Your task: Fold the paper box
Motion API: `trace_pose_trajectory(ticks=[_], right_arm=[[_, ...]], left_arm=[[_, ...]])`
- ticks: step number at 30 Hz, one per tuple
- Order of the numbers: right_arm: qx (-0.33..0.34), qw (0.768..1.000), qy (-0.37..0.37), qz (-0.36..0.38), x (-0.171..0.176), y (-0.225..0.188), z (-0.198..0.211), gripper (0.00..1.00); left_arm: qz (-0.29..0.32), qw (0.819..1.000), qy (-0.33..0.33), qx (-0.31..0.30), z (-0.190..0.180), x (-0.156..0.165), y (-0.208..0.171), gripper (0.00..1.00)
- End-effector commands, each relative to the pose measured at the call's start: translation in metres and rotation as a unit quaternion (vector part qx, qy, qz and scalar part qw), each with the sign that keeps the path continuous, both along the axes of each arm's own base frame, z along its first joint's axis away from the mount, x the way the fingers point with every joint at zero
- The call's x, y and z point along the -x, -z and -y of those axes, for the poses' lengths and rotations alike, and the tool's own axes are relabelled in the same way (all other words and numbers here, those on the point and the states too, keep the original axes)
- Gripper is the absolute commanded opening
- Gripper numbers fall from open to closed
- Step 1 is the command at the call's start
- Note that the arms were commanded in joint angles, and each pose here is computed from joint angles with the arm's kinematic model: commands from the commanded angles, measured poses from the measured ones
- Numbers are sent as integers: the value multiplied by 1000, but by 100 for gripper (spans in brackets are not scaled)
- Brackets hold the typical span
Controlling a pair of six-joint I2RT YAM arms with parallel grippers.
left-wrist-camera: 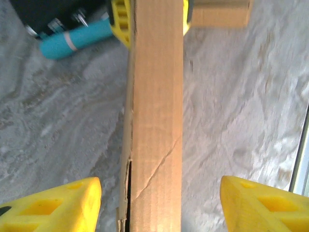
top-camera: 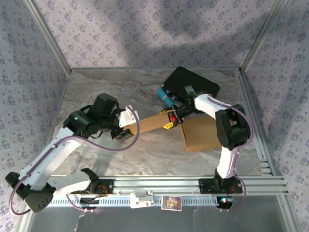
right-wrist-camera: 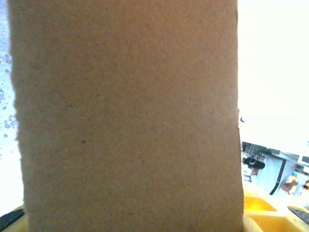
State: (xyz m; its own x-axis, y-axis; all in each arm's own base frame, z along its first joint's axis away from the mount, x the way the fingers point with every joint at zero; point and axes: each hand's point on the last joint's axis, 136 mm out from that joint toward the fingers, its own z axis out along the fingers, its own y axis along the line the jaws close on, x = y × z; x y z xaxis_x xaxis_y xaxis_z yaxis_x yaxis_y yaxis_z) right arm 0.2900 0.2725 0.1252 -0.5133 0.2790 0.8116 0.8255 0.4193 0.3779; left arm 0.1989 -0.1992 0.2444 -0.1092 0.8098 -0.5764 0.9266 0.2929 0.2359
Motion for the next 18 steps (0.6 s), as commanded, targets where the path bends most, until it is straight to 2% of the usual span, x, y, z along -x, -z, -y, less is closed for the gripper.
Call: trace_pose_trajectory(ticks=[1,6,11,18], right_arm=[[40,998,0,-43,13,13,11,46],[43,998,-4,-55,17,18,11,45],[47,997,-2,-64,17,24,12,44],[48,996,3,-78,20,30,10,43]], left_arm=[[29,997,22,-65,-12,-6,21,67],[17,996,34,-87,-2,-15,45,67],[10,995,59,-80,11,-10,52,67],[1,992,68,-103,12,-9,74,67]])
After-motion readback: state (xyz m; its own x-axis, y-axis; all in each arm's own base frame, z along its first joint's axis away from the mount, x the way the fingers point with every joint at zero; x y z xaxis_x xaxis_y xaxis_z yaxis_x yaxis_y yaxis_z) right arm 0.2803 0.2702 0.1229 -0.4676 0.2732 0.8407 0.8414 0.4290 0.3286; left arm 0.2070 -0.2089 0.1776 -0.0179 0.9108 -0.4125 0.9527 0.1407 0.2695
